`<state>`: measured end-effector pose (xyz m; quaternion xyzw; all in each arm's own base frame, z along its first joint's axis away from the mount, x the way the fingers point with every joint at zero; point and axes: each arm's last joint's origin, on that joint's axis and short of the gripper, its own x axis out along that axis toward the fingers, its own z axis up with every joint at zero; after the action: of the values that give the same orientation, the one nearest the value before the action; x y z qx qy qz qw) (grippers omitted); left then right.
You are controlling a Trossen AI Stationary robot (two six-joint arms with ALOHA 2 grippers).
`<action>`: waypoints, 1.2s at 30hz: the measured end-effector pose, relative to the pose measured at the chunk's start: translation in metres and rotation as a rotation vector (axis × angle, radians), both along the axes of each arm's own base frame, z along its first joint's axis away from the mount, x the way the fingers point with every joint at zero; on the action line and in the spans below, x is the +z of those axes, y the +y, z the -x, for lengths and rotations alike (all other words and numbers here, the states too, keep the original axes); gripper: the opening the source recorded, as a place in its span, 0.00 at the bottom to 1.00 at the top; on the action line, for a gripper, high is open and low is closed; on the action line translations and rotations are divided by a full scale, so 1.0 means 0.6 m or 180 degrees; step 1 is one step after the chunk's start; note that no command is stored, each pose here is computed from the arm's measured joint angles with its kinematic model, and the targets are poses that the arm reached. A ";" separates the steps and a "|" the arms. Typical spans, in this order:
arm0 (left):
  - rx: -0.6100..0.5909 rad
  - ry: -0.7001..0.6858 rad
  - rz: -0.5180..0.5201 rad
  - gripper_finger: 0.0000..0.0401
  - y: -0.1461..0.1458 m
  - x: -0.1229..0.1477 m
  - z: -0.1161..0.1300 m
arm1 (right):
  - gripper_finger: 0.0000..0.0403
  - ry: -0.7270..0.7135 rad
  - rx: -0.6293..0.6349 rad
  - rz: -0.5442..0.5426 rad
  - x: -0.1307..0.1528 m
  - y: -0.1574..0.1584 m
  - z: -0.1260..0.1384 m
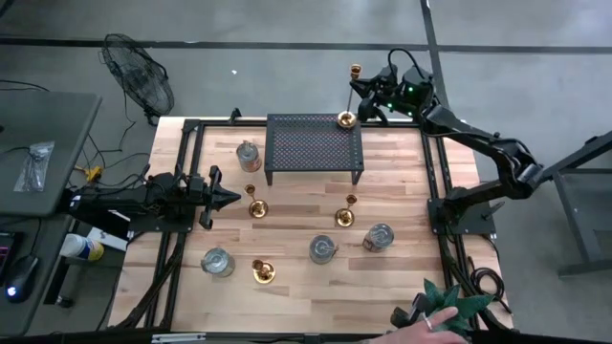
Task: Pick & Place candle stick holders
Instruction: Put the golden candle holder on the shelf
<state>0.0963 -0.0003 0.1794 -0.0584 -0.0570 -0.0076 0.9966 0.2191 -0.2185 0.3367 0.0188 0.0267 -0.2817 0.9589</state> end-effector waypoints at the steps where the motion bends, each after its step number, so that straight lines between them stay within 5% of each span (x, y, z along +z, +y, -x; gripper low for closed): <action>1: 0.0000 -0.0001 0.0000 0.00 0.000 0.000 0.000 | 0.09 0.0003 0.0002 -0.0001 0.000 0.000 0.000; 36: 0.0001 -0.0001 -0.0001 0.00 0.000 0.000 0.000 | 0.09 0.0115 -0.0158 -0.0086 -0.007 -0.001 0.002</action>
<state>0.0963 -0.0003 0.1794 -0.0583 -0.0571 -0.0075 0.9966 0.2181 -0.2192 0.3325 0.0274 0.0474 -0.3054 0.9507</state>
